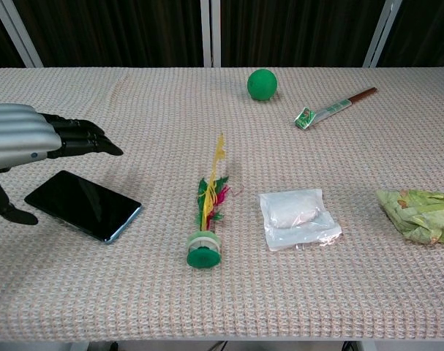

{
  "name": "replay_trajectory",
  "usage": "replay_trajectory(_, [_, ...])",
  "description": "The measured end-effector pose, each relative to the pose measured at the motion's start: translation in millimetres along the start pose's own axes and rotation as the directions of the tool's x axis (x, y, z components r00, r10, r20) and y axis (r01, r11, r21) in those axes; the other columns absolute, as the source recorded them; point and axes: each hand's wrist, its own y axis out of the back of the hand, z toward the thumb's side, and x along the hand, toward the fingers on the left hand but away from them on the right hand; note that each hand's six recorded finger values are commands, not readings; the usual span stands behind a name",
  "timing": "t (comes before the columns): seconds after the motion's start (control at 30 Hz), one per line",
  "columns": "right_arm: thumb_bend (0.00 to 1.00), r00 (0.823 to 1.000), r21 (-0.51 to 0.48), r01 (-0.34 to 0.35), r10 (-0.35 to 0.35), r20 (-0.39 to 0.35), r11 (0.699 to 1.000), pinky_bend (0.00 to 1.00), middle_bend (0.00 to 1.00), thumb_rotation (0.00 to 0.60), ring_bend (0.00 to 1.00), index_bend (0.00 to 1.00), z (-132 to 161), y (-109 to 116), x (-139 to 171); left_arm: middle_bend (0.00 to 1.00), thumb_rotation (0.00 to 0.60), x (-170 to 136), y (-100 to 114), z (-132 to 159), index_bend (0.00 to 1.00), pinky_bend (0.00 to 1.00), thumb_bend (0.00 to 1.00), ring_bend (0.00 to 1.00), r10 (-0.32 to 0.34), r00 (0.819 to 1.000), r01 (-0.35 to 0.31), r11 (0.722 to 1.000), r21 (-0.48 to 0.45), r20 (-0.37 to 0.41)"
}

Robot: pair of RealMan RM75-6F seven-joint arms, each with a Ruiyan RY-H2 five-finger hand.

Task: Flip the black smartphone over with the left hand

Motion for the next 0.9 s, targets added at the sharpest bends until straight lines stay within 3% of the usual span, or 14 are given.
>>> replay_trajectory(0.17, [0.43,1.0,0.002,-0.004,0.004,0.015,1.0,0.0,0.0,0.493,0.0,0.0,-3.9,-0.6,2.6,0.13,0.6,6.9,-9.0,2.8,0.1,0.21,0.01,0.04,-0.013,1.0,0.013,1.0,-0.004,0.014])
replay_trajectory(0.3, [0.43,1.0,0.004,-0.007,0.007,0.019,1.0,0.0,0.0,0.493,0.0,0.0,-5.4,-1.5,3.7,0.14,0.6,9.5,-11.2,2.9,0.26,0.21,0.01,0.05,0.003,1.0,-0.003,1.0,0.0,0.015])
replay_trajectory(0.4, [0.43,1.0,0.005,-0.003,0.003,0.019,1.0,0.0,0.0,0.493,0.0,0.0,-5.8,-1.4,3.5,0.18,0.6,10.2,-15.9,3.0,0.31,0.21,0.01,0.05,0.004,1.0,-0.004,1.0,-0.001,0.015])
replay_trajectory(0.9, [0.45,0.999,0.011,-0.007,0.007,0.034,1.0,0.0,0.0,0.494,0.0,0.0,-10.0,-3.4,5.6,0.21,0.6,12.8,-27.1,0.9,0.29,0.21,0.01,0.05,-0.006,1.0,0.006,1.0,-0.019,0.002])
